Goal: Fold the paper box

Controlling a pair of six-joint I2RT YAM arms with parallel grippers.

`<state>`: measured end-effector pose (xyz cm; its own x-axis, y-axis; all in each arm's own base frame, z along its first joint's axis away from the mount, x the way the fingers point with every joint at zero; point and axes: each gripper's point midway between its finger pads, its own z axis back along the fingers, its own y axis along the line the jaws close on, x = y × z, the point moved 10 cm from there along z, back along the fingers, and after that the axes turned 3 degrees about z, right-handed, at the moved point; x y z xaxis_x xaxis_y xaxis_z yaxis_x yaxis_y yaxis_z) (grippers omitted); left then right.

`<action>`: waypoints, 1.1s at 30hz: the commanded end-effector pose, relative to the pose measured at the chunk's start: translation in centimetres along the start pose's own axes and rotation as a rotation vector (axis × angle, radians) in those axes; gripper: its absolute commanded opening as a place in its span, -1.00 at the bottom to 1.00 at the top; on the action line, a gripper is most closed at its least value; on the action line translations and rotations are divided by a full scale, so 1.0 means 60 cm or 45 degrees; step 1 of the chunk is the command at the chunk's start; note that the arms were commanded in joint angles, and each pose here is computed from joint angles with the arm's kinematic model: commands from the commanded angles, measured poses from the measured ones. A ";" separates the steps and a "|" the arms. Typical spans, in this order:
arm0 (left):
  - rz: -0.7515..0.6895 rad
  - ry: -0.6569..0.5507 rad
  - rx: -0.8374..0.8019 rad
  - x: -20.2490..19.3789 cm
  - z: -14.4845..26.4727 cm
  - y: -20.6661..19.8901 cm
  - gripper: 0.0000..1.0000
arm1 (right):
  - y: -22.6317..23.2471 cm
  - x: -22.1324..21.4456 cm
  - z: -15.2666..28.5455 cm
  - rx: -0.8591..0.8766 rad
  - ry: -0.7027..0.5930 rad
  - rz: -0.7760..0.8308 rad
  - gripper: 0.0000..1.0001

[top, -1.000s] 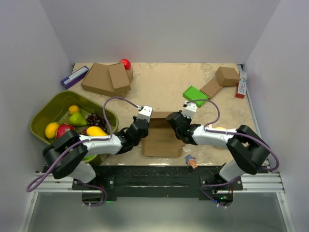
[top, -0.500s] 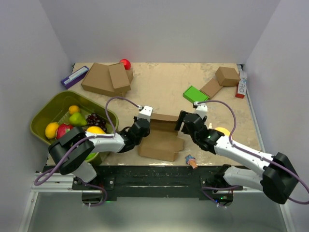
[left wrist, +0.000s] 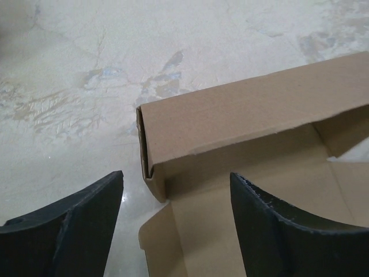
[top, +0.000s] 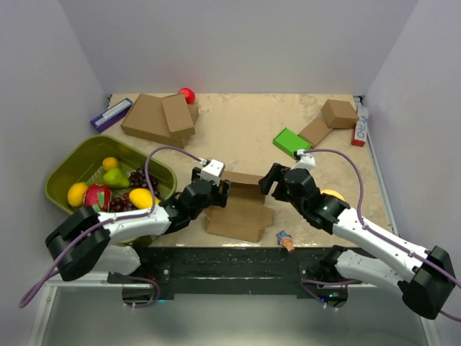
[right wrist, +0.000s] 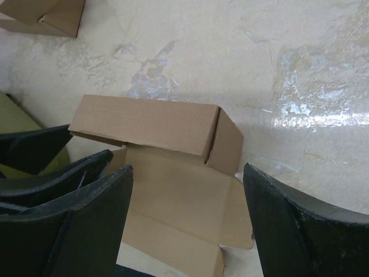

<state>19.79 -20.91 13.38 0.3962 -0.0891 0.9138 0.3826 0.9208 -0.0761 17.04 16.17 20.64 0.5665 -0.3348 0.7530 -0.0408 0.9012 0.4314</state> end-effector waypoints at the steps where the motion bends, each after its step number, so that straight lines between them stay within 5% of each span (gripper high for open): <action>1: 0.005 0.022 -0.170 0.007 0.033 -0.005 0.69 | 0.009 0.015 -0.002 0.016 -0.062 -0.120 0.57; 10: 0.127 0.008 -0.342 0.084 0.067 -0.009 0.87 | -0.022 0.015 -0.041 0.039 -0.074 -0.234 0.38; 17: 0.309 -0.060 -0.348 0.136 0.036 0.033 0.75 | -0.031 0.009 -0.048 0.060 -0.047 -0.257 0.26; 33: 0.447 0.059 -0.381 0.089 -0.010 0.063 0.52 | -0.043 -0.016 -0.061 0.045 0.004 -0.252 0.11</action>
<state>23.58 -18.03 17.95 0.5771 0.1491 0.8030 0.4316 0.7790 -0.4548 19.34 14.94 16.92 0.5818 -0.4859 0.6522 0.0593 0.8251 0.5619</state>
